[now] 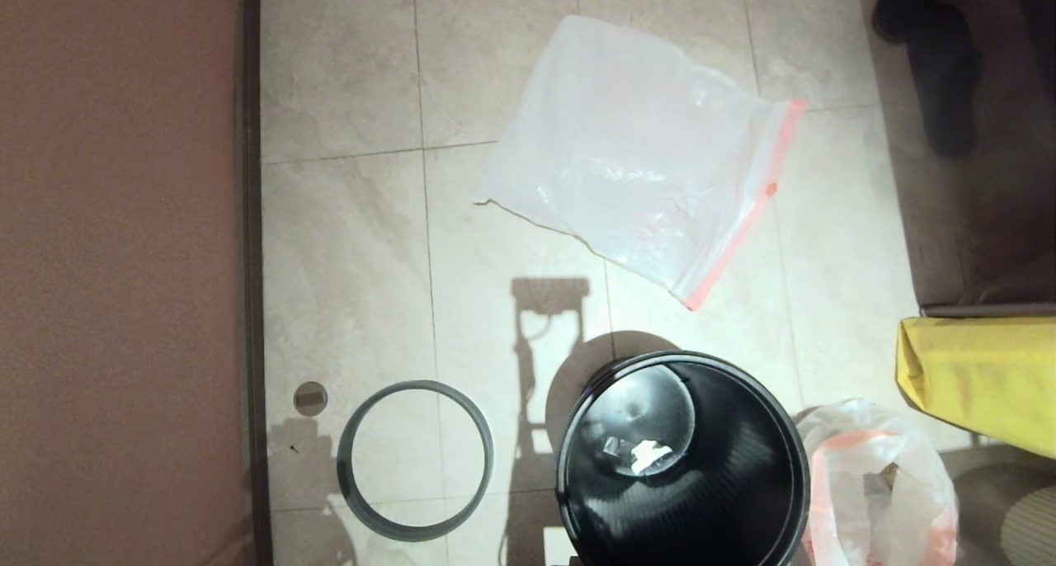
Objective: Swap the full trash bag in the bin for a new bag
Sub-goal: Pick up a new trash bag
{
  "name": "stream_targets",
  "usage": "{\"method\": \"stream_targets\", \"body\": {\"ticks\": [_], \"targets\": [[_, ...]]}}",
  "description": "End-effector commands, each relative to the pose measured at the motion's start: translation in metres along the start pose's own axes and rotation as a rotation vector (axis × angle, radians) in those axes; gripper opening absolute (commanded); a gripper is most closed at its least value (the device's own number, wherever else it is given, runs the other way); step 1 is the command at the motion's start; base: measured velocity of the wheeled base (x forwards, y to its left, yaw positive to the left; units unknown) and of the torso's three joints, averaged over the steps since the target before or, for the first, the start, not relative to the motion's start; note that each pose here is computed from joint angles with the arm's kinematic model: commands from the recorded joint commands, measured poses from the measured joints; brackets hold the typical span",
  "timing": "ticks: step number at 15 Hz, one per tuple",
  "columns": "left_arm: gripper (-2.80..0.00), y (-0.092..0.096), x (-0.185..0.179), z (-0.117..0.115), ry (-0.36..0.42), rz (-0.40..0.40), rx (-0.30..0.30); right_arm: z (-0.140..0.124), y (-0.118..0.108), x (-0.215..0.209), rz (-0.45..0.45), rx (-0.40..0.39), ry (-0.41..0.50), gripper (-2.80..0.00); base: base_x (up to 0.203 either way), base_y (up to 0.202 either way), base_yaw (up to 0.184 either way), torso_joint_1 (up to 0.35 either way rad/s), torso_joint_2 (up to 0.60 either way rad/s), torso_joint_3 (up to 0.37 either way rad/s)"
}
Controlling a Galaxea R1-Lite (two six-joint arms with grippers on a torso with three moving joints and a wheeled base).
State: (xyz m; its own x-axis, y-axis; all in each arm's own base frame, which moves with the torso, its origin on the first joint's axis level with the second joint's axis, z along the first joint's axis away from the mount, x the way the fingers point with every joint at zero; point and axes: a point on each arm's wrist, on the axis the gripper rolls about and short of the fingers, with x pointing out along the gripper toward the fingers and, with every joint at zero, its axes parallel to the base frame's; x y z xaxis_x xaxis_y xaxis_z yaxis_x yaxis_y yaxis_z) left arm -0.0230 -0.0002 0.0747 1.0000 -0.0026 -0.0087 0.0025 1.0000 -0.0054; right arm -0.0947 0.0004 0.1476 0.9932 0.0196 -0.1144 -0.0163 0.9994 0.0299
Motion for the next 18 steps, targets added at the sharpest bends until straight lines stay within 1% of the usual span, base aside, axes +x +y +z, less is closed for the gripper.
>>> {"method": "stream_targets", "body": {"ticks": [1,4,5,6,7,8,10,12,14,15,17,18], "targets": [[-2.8,0.0,0.0,0.0,0.002,0.0,-0.001,0.0,0.0,0.0,0.002,0.001,0.007,-2.8,0.0,0.0,0.0,0.0,0.0,-0.201],[-2.8,0.0,0.0,-0.001,0.004,0.001,-0.002,0.001,0.0,-0.001,0.004,-0.002,-0.001,-2.8,0.0,0.0,0.0,0.005,0.0,-0.174],[-2.8,0.0,0.0,0.0,0.003,0.0,0.001,0.004,0.0,-0.004,0.009,-0.003,-0.016,-2.8,0.0,0.0,0.0,0.007,0.01,-0.071],[-2.8,0.0,0.0,-0.001,0.004,0.0,0.001,0.009,0.001,-0.006,0.013,-0.004,-0.025,-2.8,0.0,0.0,0.0,0.006,0.0,-0.034],[-2.8,0.0,0.0,-0.001,0.004,0.0,0.001,0.018,0.001,-0.005,0.013,-0.003,-0.013,-2.8,0.0,0.0,0.0,0.003,0.0,-0.03],[-2.8,0.0,0.0,0.0,0.002,-0.001,0.001,0.031,0.001,-0.004,0.014,0.002,-0.006,-2.8,0.0,0.0,0.0,0.0,0.0,0.0],[-2.8,0.0,0.0,-0.001,0.004,0.0,0.001,0.069,0.002,0.003,0.025,0.012,0.021,-2.8,0.0,0.0,0.0,0.0,0.0,0.0],[-2.8,0.0,0.0,-0.001,0.004,0.0,0.001,0.108,0.003,0.025,0.063,0.019,0.086,-2.8,0.0,0.0,0.0,0.0,0.0,0.0],[-2.8,0.0,0.0,-0.001,0.004,0.0,0.001,0.14,0.005,0.068,0.117,0.045,0.161,-2.8,0.0,0.0,0.0,0.0,0.0,0.0],[-2.8,0.0,0.0,-0.001,0.004,0.0,0.001,0.153,0.006,0.101,0.148,0.073,0.196,-2.8,0.0,0.0,0.0,0.0,0.0,0.0],[-2.8,0.0,0.0,-0.001,0.004,0.0,0.001,0.169,0.007,0.179,0.197,0.131,0.259,-2.8,0.0,0.0,0.0,0.0,0.0,0.0],[-2.8,0.0,0.0,-0.001,0.004,0.0,0.001,0.171,0.008,0.223,0.212,0.157,0.284,-2.8,0.0,0.0,0.0,0.0,0.0,0.0]]}}
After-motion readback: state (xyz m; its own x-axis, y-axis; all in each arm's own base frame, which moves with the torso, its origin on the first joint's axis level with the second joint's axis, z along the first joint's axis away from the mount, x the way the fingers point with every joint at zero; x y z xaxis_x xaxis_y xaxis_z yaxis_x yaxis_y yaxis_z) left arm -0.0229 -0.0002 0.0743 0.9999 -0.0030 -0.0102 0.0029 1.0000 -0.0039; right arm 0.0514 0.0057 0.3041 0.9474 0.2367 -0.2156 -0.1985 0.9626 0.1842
